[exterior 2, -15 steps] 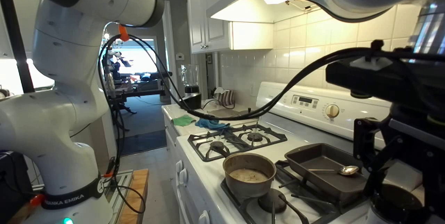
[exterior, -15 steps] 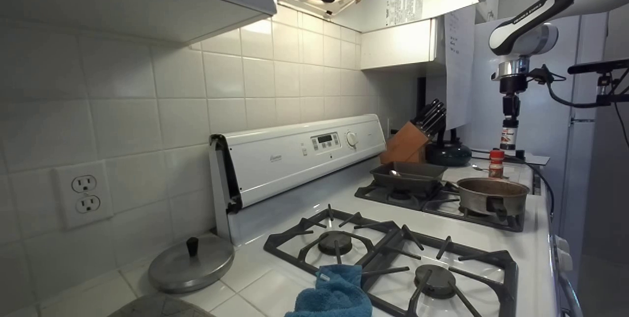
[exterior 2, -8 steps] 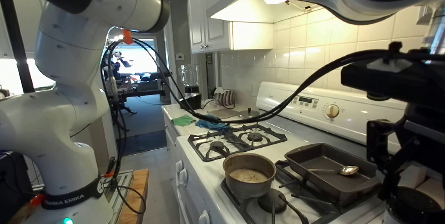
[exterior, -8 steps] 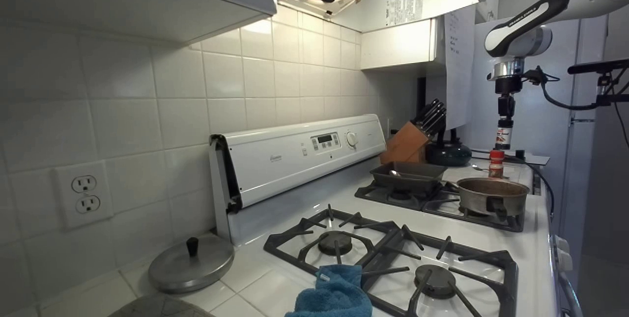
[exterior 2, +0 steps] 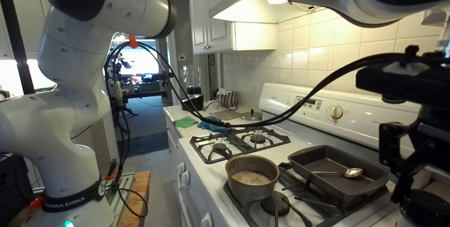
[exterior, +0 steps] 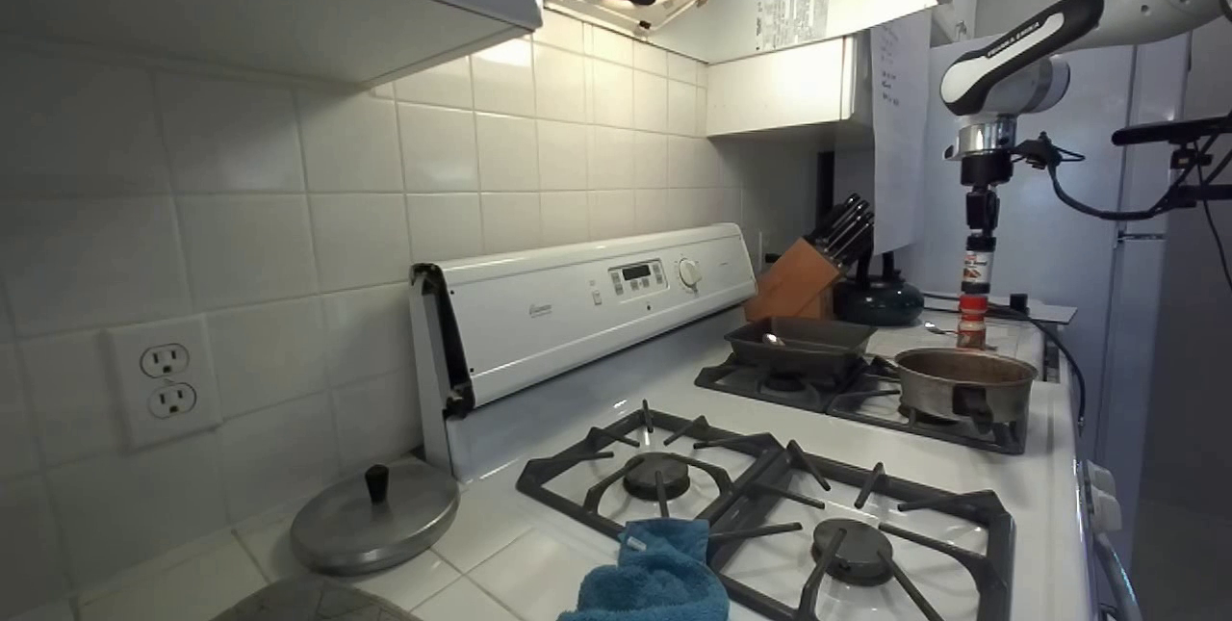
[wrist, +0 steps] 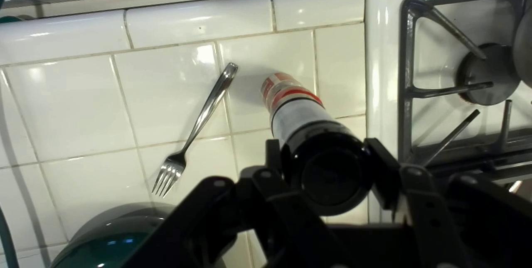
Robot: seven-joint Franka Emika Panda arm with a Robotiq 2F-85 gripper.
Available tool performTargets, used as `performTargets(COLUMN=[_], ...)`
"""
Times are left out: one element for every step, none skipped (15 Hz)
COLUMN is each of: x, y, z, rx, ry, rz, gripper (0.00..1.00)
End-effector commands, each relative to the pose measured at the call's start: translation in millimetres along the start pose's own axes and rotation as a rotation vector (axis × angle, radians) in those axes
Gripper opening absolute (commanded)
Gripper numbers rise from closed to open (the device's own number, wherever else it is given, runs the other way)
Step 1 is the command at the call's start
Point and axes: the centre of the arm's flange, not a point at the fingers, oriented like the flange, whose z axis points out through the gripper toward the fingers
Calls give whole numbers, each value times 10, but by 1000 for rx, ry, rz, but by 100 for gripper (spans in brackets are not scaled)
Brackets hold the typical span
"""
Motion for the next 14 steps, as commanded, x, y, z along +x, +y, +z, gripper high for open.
performTargets(x=[82,82,81,77,78,80,82,81,83,86,89,90,95,100], y=[17,4,-6,-12,-10,-9,-7,-11,-11,-12,-15,-20,-22,-22], z=[-61,-59,-66,-63,-57,-51,-46,-39,-33,-29,-24,-21,-13,-6], rx=[-3,-1,-1,-2,-4,-7,-9,-10,-11,-11,-10,-10,-9,-10], ry=[-33,-37,-39,-40,-43,-44,-46,-48,-49,-50,-49,-49,-49,-50], rz=[5,6,7,8,9,10,10,10,10,10,9,8,8,8], gripper=[27,27,27,27,27,27,27,27,27,27,27,27,27,27])
